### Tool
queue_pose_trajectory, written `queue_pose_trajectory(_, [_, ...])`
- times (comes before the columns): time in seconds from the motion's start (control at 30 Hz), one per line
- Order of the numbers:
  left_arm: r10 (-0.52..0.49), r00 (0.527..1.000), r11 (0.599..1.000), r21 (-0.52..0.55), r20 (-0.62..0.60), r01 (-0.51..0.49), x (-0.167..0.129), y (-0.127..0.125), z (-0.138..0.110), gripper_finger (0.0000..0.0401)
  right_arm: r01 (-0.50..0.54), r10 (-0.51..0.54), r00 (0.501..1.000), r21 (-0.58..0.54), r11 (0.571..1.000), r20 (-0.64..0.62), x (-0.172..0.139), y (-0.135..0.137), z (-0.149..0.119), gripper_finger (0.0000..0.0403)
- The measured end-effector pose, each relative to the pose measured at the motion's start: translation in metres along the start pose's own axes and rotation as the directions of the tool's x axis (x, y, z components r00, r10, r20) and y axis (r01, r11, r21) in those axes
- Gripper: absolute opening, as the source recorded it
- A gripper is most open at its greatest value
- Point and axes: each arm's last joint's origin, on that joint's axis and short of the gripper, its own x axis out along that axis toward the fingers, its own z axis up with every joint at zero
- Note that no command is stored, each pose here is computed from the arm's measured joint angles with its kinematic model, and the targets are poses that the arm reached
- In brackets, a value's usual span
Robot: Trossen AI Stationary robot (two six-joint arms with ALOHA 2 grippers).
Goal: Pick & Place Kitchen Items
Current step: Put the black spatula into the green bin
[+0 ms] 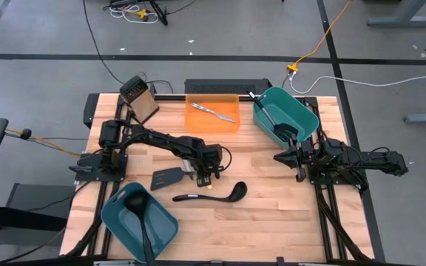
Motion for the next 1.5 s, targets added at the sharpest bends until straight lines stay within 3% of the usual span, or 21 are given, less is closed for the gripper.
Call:
queue_pose_trajectory(1.03, [-0.03, 0.999, 1.0, -0.002, -0.01, 0.03, -0.002, 0.001, 0.0, 0.012, 0.0, 0.0, 1.0, 0.0, 1.0, 0.0, 0.0, 0.0, 0.0, 0.0027])
queue_pose_trajectory(1.5, [-0.017, 1.0, 0.999, 0.051, -0.024, 0.018, -0.052, 0.011, 0.037, 0.0119, 0.0, 0.0, 1.0, 0.0, 1.0, 0.001, 0.0, 0.0, 0.0, 0.0027])
